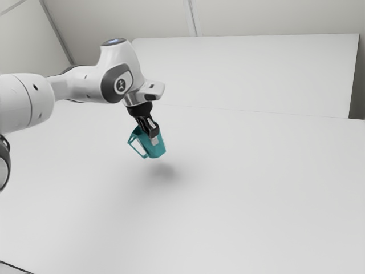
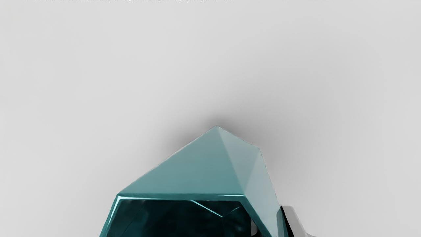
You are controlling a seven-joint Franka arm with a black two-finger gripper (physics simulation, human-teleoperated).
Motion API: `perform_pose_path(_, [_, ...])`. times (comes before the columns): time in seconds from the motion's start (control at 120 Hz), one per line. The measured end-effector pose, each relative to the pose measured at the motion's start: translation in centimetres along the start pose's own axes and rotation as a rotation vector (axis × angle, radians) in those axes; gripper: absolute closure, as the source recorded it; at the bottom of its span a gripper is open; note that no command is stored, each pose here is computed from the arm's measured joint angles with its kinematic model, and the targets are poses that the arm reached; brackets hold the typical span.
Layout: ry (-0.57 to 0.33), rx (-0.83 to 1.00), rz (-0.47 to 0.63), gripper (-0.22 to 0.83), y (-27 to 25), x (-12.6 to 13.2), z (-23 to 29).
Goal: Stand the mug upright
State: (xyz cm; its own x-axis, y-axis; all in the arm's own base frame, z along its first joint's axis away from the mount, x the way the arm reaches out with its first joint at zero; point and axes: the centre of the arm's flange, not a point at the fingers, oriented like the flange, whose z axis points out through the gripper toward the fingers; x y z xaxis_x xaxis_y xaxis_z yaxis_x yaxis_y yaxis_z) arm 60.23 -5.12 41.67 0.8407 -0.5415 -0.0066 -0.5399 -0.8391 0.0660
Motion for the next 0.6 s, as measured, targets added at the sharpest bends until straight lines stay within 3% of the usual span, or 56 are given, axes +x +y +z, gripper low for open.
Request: perform_pose_path(0.6, [-0.036,0.116,0.002,0.78,-1.4,1.6,5.2])
